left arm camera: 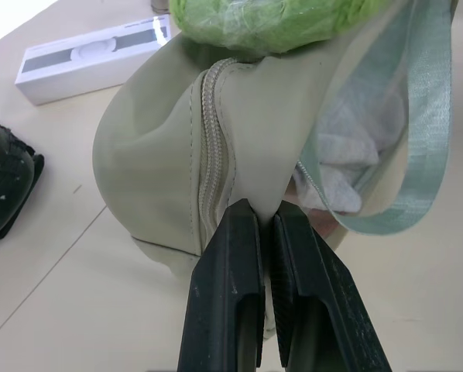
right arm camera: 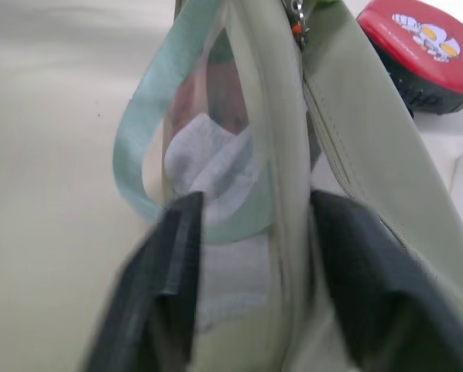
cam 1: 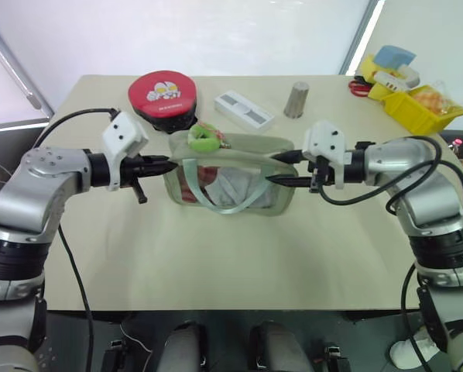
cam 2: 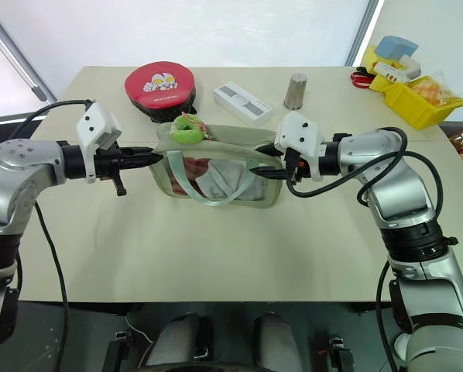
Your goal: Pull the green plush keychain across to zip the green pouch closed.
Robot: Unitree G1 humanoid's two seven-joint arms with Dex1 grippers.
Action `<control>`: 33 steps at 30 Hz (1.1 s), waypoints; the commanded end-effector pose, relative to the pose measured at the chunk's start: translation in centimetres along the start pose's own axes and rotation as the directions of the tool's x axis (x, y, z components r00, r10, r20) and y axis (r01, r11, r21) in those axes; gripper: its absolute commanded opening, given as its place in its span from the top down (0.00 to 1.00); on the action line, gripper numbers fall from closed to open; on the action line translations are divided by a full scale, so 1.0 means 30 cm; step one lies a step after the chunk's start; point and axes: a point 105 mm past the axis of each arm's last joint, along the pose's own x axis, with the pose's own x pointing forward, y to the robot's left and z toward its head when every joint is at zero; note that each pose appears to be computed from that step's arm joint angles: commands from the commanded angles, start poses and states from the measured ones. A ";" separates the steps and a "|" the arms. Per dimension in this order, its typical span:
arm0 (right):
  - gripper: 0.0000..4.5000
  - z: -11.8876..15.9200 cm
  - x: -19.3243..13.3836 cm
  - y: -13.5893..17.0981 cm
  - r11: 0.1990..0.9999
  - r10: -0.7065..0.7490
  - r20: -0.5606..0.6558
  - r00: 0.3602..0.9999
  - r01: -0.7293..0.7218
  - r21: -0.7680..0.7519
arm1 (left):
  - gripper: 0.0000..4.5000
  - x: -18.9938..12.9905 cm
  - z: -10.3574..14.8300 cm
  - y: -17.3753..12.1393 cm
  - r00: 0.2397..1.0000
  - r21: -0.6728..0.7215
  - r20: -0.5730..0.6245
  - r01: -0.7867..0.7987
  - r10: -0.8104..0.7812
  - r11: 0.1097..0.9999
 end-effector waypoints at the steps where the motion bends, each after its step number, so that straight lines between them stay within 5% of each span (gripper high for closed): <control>1: 0.53 0.129 -0.034 -0.042 0.996 -0.029 0.102 0.994 0.037 -0.080 | 1.00 -0.002 0.023 -0.011 1.000 0.026 0.012 0.006 -0.006 1.000; 8: 0.53 0.257 0.121 0.013 0.990 0.027 0.224 0.974 0.004 -0.138 | 1.00 0.001 0.030 -0.006 1.000 0.027 0.014 0.004 -0.005 1.000; 25: 0.53 0.266 0.296 -0.057 0.982 -0.022 0.247 0.969 0.067 -0.177 | 1.00 -0.009 0.039 -0.002 1.000 0.029 0.016 -0.017 0.017 0.999; 29: 0.94 0.283 0.283 -0.059 0.993 -0.009 0.282 0.959 0.043 -0.112 | 1.00 -0.007 0.036 0.000 1.000 0.028 0.015 -0.020 0.020 0.999; 33: 0.98 0.289 0.248 -0.094 0.997 -0.071 0.299 0.952 0.079 -0.014 | 1.00 0.000 0.034 -0.004 1.000 0.023 0.018 -0.020 0.020 1.000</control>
